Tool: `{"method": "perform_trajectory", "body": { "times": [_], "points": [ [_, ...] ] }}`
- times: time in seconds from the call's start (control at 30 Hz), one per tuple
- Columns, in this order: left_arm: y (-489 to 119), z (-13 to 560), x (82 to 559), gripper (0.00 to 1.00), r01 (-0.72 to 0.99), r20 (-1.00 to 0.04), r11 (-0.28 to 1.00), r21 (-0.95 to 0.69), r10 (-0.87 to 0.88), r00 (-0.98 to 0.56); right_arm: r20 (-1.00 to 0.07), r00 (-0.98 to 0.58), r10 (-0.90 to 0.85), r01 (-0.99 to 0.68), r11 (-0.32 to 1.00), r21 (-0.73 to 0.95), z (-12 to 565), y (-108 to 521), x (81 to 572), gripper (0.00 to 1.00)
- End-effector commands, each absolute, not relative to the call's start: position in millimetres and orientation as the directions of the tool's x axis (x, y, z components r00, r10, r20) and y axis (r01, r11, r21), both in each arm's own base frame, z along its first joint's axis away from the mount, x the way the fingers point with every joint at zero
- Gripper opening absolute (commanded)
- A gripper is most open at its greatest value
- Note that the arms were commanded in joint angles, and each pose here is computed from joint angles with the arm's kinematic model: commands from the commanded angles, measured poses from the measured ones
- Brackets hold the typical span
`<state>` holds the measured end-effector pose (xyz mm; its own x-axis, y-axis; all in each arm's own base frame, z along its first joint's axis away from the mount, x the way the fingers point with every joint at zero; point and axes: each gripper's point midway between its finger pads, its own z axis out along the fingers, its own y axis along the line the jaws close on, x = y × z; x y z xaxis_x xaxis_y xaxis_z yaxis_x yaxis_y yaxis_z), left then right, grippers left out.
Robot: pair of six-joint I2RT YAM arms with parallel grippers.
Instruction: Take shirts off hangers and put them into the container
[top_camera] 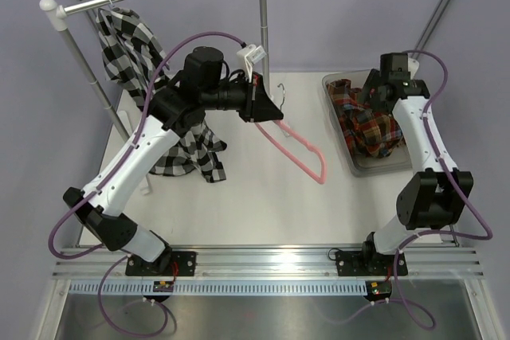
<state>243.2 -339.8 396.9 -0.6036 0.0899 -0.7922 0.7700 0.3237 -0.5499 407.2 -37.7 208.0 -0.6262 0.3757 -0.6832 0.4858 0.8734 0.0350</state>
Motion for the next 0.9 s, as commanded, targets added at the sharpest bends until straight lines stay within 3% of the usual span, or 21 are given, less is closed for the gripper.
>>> {"method": "perform_trajectory", "body": {
  "times": [0.0, 0.1, 0.13, 0.23, 0.33, 0.43, 0.57, 0.87],
  "points": [
    [-316.8, 370.8, 251.6, 0.0, 0.801, -0.839, 0.445, -0.4, 0.173, -0.515, -0.786, -0.469, 0.403, 0.372, 0.897, 0.238, 326.6, -12.1, 386.2, 0.99],
    [-307.8, 350.2, 257.6, 0.0, 0.8, -0.84, 0.493, -0.343, 0.221, -0.496, -0.798, -0.444, 0.408, 0.147, 0.912, 0.384, 378.9, 31.8, 348.6, 0.98],
    [-304.7, 345.9, 260.8, 0.0, 0.804, -0.845, 0.506, -0.312, 0.239, -0.478, -0.776, -0.489, 0.399, -0.01, 0.886, 0.463, 390.2, 63.2, 333.6, 0.98],
    [-298.8, 335.9, 265.3, 0.0, 0.803, -0.838, 0.532, -0.268, 0.282, -0.467, -0.707, -0.614, 0.352, -0.258, 0.757, 0.601, 405.6, 123.1, 283.7, 0.93],
    [-296.0, 331.1, 271.5, 0.0, 0.796, -0.827, 0.557, -0.237, 0.315, -0.466, -0.671, -0.712, 0.209, -0.412, 0.65, 0.639, 403.5, 171.9, 226.2, 0.91],
    [-292.1, 335.4, 280.1, 0.0, 0.78, -0.821, 0.591, -0.205, 0.33, -0.466, -0.639, -0.759, 0.127, -0.449, 0.607, 0.655, 393.2, 187.4, 191.5, 0.89],
    [-294.2, 335.2, 288.6, 0.0, 0.761, -0.811, 0.618, -0.195, 0.335, -0.48, -0.606, -0.792, 0.068, -0.444, 0.618, 0.649, 378.8, 193.6, 174.3, 0.79],
    [-299.9, 331.2, 297.8, 0.0, 0.741, -0.798, 0.639, -0.205, 0.33, -0.504, -0.58, -0.812, -0.063, -0.471, 0.657, 0.589, 353.9, 204.1, 184.2, 0.76]
  ]
}}
